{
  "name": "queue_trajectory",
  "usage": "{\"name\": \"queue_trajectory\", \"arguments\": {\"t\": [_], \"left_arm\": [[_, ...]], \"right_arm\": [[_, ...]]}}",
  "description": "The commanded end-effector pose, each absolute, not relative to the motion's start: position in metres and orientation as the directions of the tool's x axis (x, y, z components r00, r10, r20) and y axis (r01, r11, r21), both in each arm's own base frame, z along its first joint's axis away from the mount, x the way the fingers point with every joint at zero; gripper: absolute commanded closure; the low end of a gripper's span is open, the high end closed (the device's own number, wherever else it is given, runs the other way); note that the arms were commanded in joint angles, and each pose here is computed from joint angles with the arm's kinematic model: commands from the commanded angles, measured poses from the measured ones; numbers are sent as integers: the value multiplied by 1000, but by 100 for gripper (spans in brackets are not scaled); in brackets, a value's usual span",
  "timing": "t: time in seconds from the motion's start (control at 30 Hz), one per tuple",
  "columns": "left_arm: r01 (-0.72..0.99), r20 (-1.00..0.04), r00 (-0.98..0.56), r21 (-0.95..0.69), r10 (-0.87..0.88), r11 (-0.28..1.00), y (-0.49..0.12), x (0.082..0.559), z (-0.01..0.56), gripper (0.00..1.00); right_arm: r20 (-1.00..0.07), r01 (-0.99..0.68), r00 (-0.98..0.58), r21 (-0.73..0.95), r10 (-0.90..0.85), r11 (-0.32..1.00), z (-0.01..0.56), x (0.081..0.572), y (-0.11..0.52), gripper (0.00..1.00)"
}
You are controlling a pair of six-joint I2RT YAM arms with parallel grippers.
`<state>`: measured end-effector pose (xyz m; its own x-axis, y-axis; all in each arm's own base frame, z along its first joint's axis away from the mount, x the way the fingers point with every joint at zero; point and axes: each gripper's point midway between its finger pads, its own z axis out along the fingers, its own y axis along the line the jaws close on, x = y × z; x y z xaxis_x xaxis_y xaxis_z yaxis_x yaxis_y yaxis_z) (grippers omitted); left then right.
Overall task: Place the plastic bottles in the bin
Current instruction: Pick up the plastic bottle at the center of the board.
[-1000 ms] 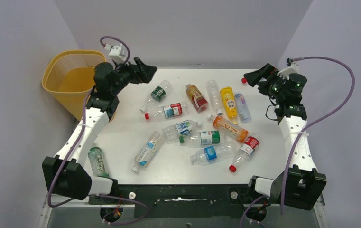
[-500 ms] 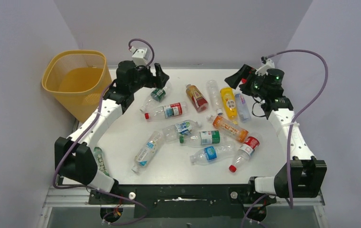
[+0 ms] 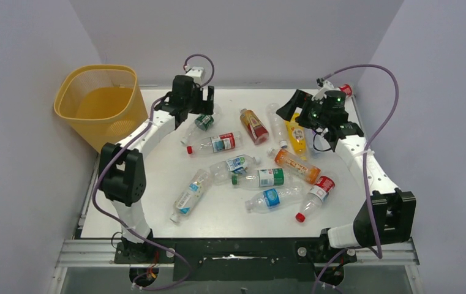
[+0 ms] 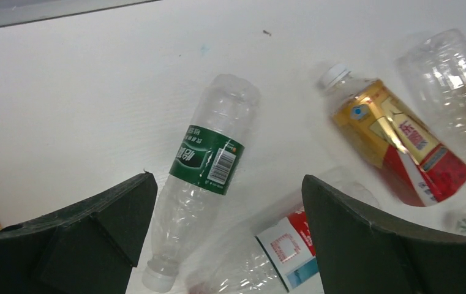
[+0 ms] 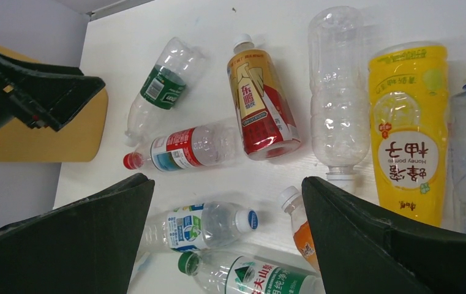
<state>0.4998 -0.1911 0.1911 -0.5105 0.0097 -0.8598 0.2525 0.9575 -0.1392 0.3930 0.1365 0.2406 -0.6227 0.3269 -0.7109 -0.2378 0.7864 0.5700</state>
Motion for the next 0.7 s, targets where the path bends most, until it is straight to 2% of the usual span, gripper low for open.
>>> {"name": "queue_trajectory", "arguments": {"t": [0.0,0.33,0.67], "left_arm": [[213,-841,-531,-14,103,977,-173,515,173,10],[261,-781,-597,28,185,965,-180,522,104,12],[265,-762,-623,9,178,964,-184,531,77,12]], "right_arm": [[-729,-273,-614,556,303,785,239,394,147,2],[-717,-280,-635,560,287,780,231,387,159,2],[-717,-299,-640,563,276,771,235,379,167,2]]}}
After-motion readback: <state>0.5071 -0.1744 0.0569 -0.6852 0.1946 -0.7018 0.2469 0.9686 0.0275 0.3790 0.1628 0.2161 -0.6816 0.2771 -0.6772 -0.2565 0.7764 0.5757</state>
